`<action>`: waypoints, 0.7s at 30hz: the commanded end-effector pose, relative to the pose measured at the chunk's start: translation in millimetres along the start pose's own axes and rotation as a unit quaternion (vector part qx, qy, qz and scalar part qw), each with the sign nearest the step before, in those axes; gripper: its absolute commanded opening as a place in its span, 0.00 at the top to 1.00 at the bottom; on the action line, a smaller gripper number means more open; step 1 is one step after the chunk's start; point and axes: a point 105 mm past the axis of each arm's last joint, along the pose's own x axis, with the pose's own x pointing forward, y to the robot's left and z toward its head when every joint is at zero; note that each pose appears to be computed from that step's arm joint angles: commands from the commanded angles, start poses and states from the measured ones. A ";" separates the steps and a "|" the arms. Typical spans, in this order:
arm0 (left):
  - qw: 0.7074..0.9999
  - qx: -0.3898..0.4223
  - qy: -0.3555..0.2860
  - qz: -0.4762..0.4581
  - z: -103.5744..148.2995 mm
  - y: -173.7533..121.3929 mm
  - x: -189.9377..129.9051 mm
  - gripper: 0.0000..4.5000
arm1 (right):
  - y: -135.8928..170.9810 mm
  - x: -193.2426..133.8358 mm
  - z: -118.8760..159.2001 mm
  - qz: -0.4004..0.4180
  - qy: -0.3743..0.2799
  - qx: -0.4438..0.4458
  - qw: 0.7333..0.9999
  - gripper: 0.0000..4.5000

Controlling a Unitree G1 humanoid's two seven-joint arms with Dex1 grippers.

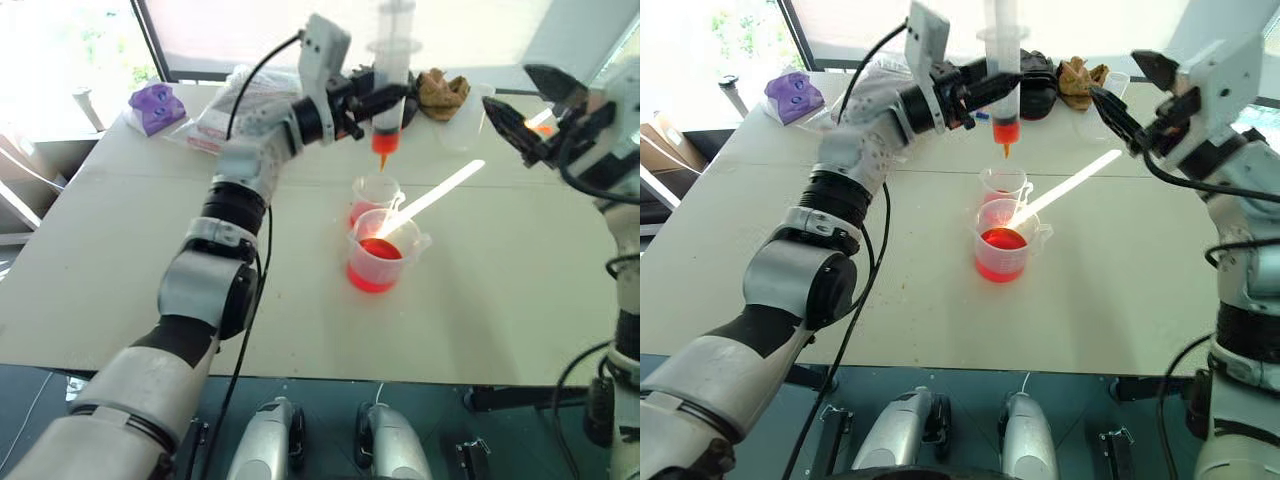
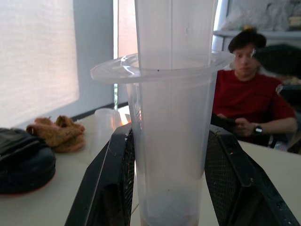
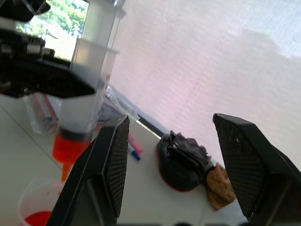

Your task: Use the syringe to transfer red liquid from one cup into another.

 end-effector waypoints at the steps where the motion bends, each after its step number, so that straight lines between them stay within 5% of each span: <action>1: 0.999 0.047 -0.003 -0.014 5.4 -5.7 8.5 0.64 | 1.0 21.6 15.4 0.005 -0.046 -0.039 0.998 0.35; 8: 0.998 0.049 0.018 -0.024 -16.5 -12.0 11.2 0.64 | 2.0 59.6 33.3 0.028 -0.095 -0.061 0.993 0.35; 21: 0.998 0.047 0.027 -0.023 -25.6 -9.9 6.2 0.64 | 13.4 64.1 19.3 0.068 -0.087 -0.057 0.992 0.35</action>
